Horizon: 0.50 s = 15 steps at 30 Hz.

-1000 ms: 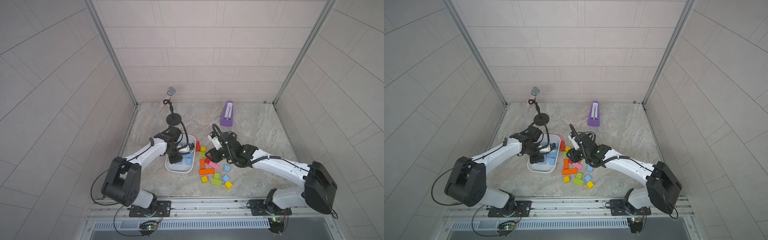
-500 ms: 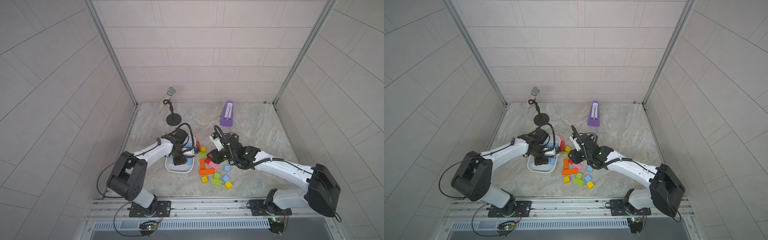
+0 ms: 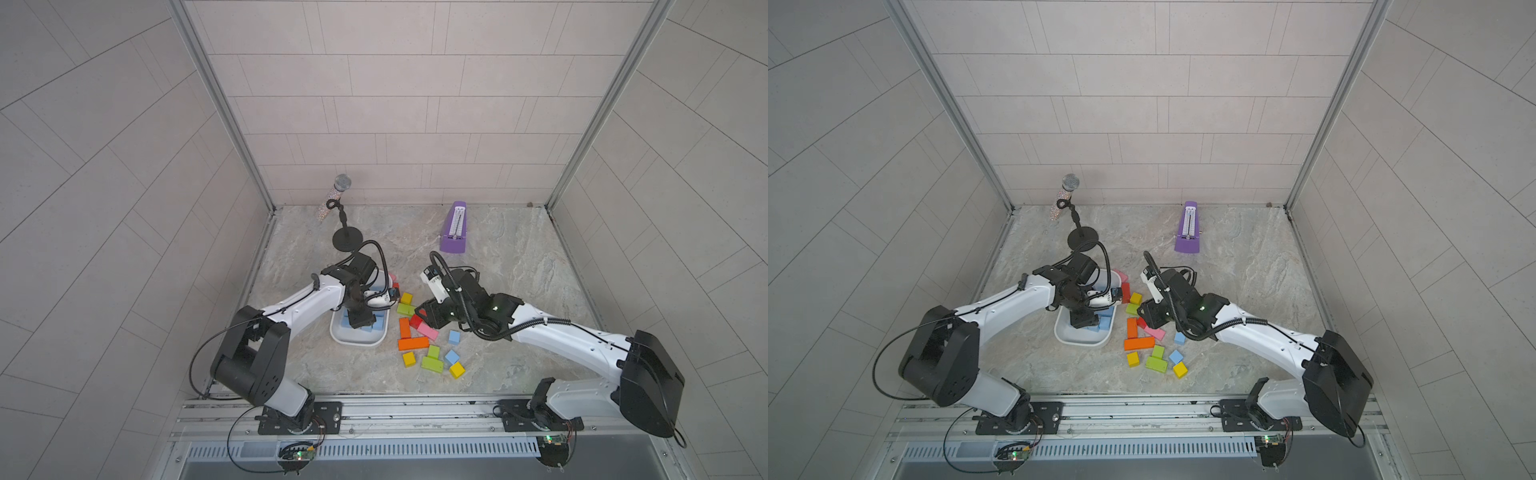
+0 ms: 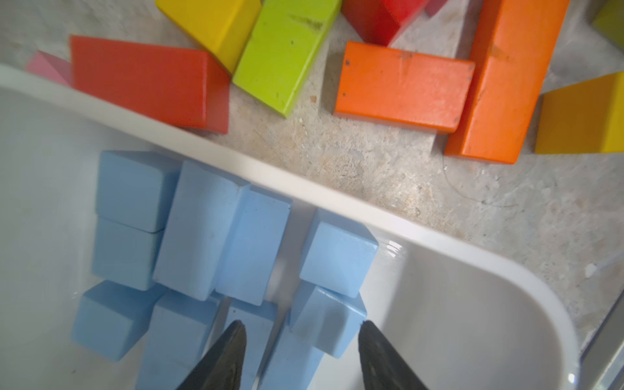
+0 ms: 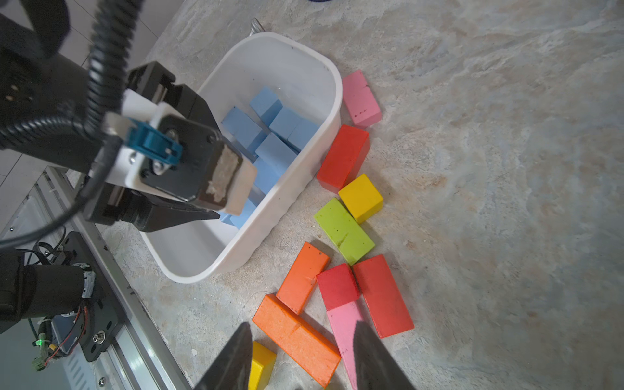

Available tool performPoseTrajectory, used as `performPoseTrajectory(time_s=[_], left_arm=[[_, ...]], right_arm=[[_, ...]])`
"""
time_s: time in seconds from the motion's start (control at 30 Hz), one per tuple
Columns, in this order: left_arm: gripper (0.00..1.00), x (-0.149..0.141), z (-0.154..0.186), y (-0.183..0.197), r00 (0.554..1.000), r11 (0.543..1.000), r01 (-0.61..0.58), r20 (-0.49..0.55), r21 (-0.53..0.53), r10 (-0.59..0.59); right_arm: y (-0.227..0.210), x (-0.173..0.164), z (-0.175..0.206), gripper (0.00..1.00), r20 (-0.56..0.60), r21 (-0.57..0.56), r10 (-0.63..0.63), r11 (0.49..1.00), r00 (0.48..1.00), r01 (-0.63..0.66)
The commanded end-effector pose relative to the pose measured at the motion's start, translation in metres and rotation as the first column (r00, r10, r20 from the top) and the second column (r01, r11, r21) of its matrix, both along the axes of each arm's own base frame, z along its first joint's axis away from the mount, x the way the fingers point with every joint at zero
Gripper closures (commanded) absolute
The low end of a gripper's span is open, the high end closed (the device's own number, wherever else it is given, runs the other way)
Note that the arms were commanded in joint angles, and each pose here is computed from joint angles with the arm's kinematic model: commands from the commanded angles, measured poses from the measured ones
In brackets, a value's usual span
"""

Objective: Pick out the blue building blocks
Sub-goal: Place the building block in the storage box.

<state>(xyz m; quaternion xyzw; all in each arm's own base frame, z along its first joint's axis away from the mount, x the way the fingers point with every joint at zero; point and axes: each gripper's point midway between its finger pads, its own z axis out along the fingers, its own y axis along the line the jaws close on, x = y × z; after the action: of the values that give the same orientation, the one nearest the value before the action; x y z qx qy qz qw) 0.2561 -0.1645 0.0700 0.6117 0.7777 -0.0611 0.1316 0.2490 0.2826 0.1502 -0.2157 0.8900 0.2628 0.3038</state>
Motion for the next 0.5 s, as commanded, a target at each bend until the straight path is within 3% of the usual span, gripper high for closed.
performPoseTrajectory(time_s=[0.0, 0.17, 0.47], left_arm=[[0.41, -0.001, 0.023, -0.004, 1.0, 1.0, 0.001, 0.025, -0.028, 0.0], [0.48, -0.003, 0.016, 0.014, 0.999, 0.997, 0.017, 0.032, 0.07, -0.019], [0.47, -0.016, -0.01, 0.027, 0.998, 0.988, 0.067, -0.014, 0.141, -0.066]], right_arm=[[-0.006, -0.001, 0.005, 0.5, 0.013, 0.008, -0.011, 1.0, 1.0, 0.011], [-0.009, -0.002, 0.005, 0.5, 0.014, 0.012, -0.013, 1.0, 1.0, 0.012], [-0.011, -0.004, 0.0, 0.5, 0.003, 0.008, -0.015, 1.0, 1.0, 0.015]])
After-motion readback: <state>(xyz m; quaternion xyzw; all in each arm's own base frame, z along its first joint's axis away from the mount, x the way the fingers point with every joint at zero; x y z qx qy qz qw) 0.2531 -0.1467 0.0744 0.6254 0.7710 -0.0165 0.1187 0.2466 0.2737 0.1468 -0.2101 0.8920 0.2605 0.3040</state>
